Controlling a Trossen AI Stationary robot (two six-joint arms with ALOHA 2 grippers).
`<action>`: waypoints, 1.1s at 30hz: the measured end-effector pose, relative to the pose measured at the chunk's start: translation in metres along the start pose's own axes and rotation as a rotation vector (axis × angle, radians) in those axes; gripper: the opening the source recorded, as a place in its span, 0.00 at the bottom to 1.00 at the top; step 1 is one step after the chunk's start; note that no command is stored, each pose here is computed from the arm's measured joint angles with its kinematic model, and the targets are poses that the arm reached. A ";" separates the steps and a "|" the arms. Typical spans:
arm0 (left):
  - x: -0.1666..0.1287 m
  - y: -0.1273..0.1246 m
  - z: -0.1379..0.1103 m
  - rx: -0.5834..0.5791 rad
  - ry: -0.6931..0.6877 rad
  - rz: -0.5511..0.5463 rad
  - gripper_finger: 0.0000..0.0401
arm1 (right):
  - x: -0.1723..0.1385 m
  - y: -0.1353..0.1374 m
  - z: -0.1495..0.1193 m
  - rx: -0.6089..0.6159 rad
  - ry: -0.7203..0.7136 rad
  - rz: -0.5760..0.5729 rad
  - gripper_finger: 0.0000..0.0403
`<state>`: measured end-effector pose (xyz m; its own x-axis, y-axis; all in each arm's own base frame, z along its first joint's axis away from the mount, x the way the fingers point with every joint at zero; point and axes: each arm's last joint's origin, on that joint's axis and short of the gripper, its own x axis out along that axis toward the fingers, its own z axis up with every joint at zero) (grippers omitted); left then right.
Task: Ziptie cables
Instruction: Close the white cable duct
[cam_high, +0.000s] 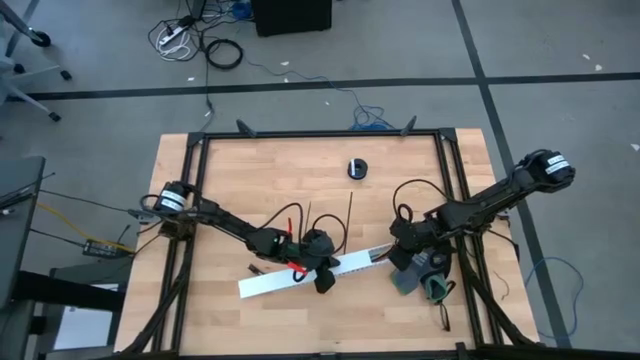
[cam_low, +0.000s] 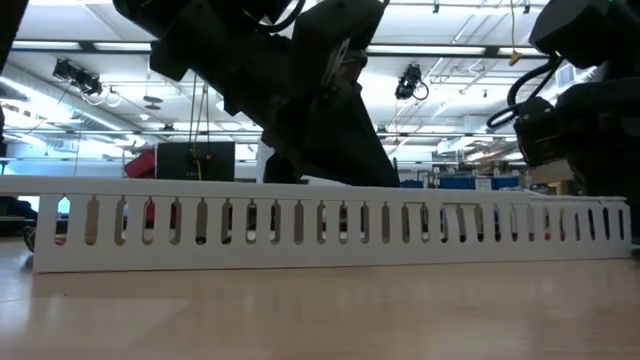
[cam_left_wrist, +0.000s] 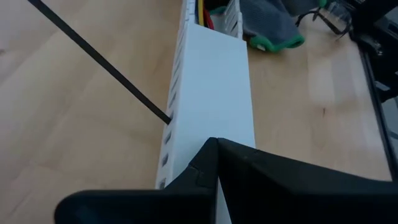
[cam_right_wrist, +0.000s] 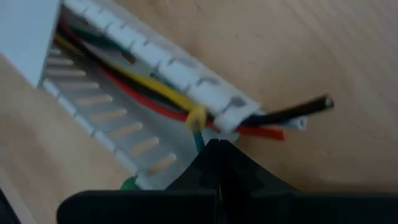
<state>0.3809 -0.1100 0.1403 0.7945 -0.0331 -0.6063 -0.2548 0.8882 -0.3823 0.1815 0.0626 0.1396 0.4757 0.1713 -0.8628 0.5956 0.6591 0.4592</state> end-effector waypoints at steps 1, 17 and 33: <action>0.000 0.000 0.000 -0.001 0.000 -0.008 0.00 | 0.001 0.000 0.000 0.010 0.000 -0.002 0.00; 0.023 -0.012 0.005 0.057 0.072 -0.044 0.00 | 0.034 0.017 0.006 0.046 0.007 0.116 0.00; 0.030 -0.005 0.012 0.043 0.062 -0.019 0.00 | 0.006 0.029 0.014 -0.021 -0.095 0.083 0.00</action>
<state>0.4132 -0.1101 0.1323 0.7630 -0.0776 -0.6417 -0.2148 0.9059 -0.3649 0.2111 0.0727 0.1508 0.5824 0.1563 -0.7977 0.5385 0.6609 0.5227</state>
